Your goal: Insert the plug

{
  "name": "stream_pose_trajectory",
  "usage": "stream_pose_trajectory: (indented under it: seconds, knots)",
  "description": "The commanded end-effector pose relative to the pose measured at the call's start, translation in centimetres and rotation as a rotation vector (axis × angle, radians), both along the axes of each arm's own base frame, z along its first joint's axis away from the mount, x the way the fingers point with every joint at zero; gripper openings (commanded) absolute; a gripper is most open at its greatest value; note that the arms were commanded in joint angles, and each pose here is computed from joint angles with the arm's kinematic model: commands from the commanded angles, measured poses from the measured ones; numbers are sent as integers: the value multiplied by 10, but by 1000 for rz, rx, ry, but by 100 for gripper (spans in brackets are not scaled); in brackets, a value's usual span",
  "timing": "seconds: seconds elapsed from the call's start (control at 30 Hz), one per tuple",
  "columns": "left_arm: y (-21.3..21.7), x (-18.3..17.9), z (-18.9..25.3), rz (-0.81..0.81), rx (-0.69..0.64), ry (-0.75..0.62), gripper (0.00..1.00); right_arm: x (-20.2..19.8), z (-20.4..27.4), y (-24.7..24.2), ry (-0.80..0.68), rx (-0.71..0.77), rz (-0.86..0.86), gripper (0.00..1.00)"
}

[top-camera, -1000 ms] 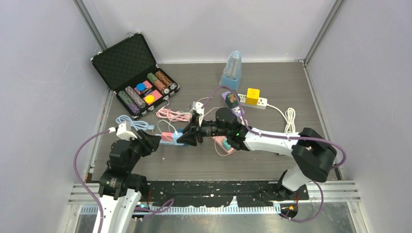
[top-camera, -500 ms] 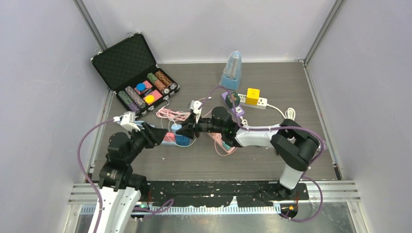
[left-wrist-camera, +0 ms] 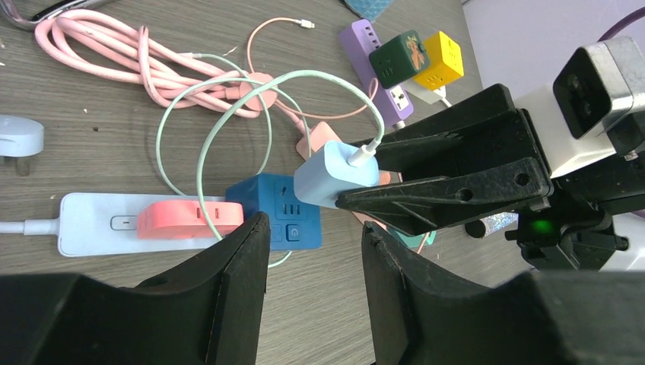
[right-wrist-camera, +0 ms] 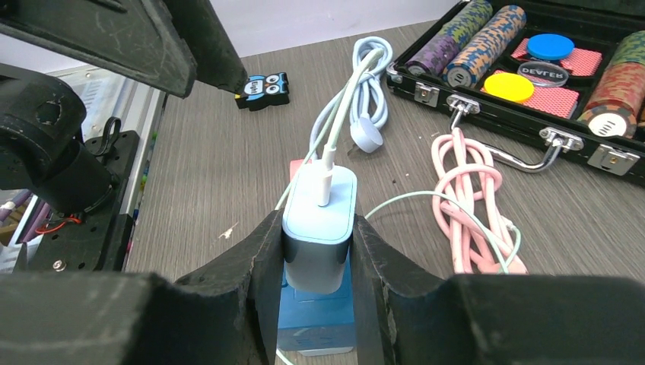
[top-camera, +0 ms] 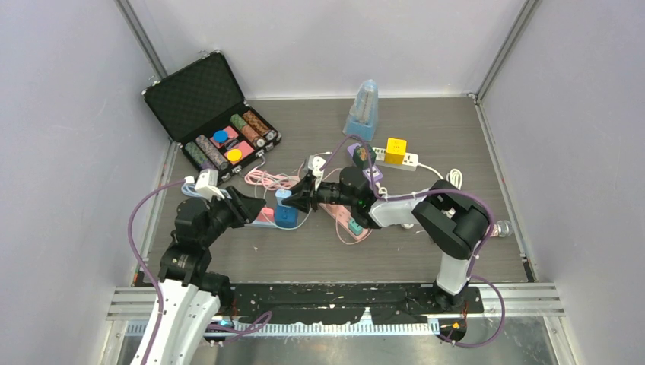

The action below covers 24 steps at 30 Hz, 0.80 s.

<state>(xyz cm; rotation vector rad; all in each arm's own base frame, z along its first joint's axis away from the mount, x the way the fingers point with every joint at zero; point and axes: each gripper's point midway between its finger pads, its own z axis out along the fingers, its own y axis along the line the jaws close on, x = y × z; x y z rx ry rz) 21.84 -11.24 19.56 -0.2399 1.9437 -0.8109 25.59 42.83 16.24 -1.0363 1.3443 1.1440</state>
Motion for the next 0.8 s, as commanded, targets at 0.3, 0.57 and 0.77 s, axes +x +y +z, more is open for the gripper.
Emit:
stream_pose_trajectory:
  seconds: [0.3,0.57,0.77]
  knots:
    - [-6,6,7,-33,-14,-47,48,-10,5,5,-24,74,67,6]
    - [-6,6,1,-26,-14,-32,48,-9,-13,5,-13,45,69,6]
    - [-5,7,-1,-24,-13,-30,48,-6,-19,8,-13,43,64,6]
